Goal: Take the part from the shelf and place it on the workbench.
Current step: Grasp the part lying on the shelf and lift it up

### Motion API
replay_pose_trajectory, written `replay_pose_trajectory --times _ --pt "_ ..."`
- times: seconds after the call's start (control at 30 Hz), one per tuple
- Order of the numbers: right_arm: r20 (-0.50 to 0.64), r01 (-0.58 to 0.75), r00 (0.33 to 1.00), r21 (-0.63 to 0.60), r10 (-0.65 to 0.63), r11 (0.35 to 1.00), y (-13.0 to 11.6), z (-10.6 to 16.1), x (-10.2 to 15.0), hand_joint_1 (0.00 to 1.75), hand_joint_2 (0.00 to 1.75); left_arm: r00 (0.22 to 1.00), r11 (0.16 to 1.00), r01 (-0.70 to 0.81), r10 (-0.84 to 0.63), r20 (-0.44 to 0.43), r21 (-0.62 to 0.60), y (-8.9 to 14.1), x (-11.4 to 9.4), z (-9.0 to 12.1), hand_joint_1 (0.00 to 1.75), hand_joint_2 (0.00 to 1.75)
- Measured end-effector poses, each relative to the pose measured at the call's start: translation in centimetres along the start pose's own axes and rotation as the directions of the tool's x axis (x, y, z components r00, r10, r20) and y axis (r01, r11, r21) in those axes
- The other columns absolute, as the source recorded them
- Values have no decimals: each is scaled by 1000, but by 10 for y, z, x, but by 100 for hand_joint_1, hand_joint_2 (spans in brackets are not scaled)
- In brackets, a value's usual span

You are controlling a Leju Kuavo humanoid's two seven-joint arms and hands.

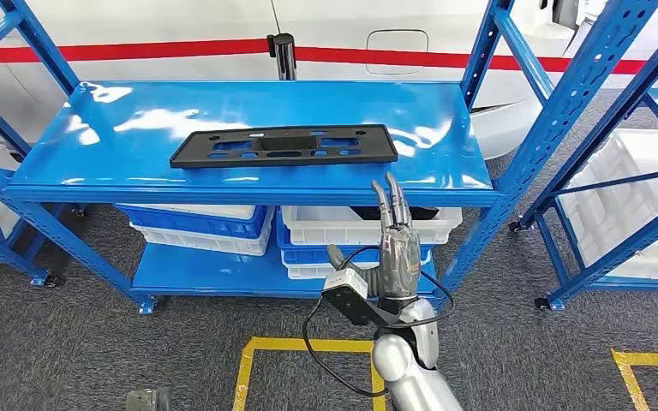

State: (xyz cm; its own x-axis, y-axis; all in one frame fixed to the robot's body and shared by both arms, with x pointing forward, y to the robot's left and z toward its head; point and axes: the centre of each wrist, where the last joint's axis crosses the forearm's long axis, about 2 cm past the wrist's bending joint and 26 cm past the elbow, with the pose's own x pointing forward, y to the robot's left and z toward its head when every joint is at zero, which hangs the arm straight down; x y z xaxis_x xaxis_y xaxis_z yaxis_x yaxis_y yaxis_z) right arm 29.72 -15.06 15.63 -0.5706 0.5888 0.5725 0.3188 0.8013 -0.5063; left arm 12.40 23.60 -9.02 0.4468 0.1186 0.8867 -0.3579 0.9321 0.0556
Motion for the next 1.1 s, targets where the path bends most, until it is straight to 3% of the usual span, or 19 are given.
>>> replay_pose_trajectory --times 0.27,0.37,0.47,0.57,0.67,1.1 --pt "60 -24 998 -35 26 999 -8 -10 8 0 175 999 999 40 -41 5 24 0 1 0 0 0" --pt "128 -60 990 -15 62 998 -10 -27 19 0 175 995 995 95 -96 20 44 -1 3 -2 0 0" --pt "166 -67 985 62 56 996 -11 -53 36 0 175 991 992 126 -127 47 32 -4 7 -5 0 0" --pt "172 -82 984 215 45 973 -8 -69 49 0 175 989 992 129 -129 71 -2 -6 12 -10 0 0" --pt "175 -127 981 288 78 949 -5 -68 52 0 175 989 991 129 -126 77 -41 -10 18 -15 0 0" --pt "206 -150 975 308 88 939 -4 -59 42 0 175 989 987 128 -119 93 -102 -14 26 -22 0 0"
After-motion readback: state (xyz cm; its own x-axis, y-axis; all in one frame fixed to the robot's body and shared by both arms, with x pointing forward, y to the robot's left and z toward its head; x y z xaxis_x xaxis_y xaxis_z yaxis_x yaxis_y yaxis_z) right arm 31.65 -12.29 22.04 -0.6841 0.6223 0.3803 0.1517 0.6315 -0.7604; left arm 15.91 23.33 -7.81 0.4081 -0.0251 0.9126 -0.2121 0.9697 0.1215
